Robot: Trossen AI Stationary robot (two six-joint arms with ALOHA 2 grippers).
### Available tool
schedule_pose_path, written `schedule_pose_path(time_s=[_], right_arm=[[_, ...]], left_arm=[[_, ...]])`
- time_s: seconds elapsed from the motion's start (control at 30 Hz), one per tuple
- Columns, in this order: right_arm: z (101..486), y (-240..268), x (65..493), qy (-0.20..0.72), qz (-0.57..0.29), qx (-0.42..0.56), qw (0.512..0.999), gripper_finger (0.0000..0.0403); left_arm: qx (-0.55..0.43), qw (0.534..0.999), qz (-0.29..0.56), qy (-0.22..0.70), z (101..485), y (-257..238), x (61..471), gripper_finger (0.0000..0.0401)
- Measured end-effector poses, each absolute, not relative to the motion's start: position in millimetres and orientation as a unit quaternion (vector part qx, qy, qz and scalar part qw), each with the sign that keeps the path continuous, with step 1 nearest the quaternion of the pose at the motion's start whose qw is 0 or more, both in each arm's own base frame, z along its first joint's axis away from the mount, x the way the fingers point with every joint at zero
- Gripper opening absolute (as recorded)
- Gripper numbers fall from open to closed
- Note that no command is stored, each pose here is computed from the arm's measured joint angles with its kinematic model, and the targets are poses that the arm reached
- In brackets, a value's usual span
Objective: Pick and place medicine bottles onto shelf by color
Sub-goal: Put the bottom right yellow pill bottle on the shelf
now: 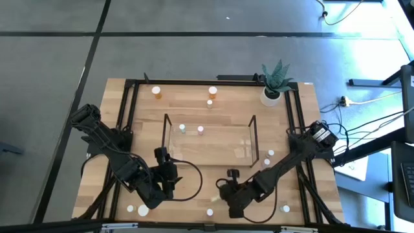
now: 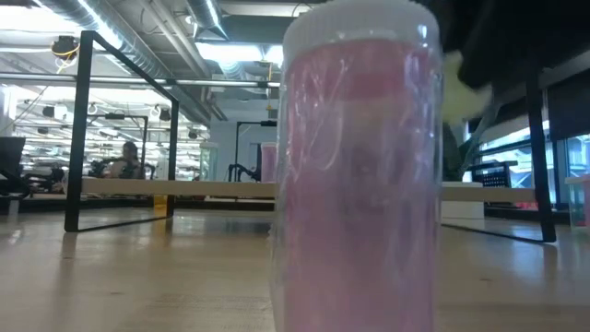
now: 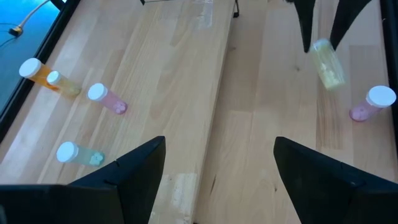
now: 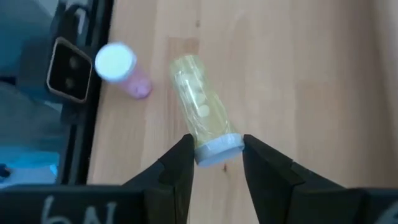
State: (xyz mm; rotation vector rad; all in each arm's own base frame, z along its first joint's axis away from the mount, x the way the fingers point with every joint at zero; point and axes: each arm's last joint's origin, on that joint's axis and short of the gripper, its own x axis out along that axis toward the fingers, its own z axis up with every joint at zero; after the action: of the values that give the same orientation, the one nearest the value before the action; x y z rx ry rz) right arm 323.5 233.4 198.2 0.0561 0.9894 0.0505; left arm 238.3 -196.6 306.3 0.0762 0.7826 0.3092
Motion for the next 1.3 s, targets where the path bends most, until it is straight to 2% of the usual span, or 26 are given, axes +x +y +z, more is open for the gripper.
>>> schedule_pose_path(time_s=[0.17, 0.77, 0.9, 1.3], right_arm=[[225, 222, 331, 0.503, -0.041, 0.080, 0.860, 0.0128], [297, 141, 345, 0.605, -0.167, 0.126, 0.768, 0.0128], [303, 113, 348, 0.626, -0.197, 0.143, 0.741, 0.0128], [302, 42, 360, 0.652, -0.227, 0.272, 0.670, 0.0128]], left_arm=[[0.048, 0.907, 0.154, 0.388, 305, -195, 237, 0.0293], [0.051, 0.906, 0.155, 0.391, 305, -194, 236, 0.0293], [0.052, 0.906, 0.155, 0.391, 305, -194, 236, 0.0293], [0.052, 0.906, 0.155, 0.391, 305, -194, 236, 0.0293]])
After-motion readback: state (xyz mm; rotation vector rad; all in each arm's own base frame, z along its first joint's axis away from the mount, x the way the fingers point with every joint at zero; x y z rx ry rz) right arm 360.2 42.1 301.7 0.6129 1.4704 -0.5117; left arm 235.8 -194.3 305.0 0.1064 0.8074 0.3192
